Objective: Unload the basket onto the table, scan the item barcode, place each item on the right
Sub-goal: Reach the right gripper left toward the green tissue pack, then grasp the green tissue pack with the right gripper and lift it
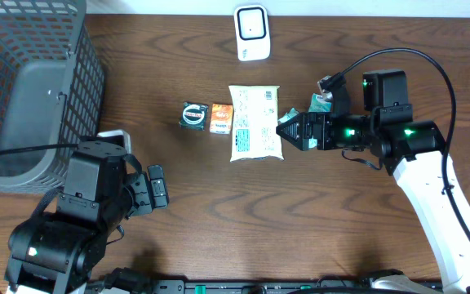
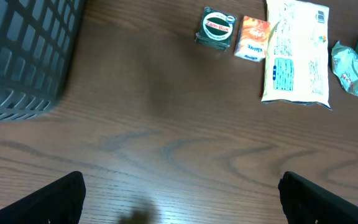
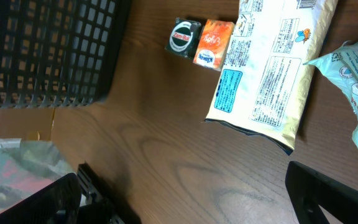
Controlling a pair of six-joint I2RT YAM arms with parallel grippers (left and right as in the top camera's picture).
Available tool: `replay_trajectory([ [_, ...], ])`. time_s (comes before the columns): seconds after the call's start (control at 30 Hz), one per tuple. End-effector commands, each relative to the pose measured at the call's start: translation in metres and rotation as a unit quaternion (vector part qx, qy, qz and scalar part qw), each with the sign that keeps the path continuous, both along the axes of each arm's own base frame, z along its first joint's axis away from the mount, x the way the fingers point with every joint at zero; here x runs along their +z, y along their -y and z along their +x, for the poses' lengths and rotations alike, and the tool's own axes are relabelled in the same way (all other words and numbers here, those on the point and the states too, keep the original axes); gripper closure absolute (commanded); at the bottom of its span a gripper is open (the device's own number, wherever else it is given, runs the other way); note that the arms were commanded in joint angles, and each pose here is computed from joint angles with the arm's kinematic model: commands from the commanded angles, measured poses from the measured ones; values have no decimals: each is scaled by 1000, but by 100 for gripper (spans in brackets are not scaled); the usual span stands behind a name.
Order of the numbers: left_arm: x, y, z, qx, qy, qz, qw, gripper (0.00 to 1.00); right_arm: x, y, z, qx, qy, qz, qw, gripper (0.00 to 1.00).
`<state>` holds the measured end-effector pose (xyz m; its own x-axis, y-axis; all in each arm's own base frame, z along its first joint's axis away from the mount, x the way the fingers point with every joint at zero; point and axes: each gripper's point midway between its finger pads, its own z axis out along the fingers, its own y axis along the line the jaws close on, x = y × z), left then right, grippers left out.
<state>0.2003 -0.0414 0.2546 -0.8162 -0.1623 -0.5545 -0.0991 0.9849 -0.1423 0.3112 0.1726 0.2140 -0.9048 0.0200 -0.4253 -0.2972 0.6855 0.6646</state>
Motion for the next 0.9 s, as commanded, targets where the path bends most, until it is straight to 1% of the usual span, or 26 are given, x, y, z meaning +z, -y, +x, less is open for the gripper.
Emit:
replay_trajectory([
  [0.0,0,-1,0,2,1,0,1000,2,7,1,3,-5,2,7,1000,1],
  [0.7,0,-1,0,2,1,0,1000,3,7,1,3,-5,2,7,1000,1],
  [0.87,0,-1,0,2,1,0,1000,3,16,-4,6,5,20,25,999,1],
])
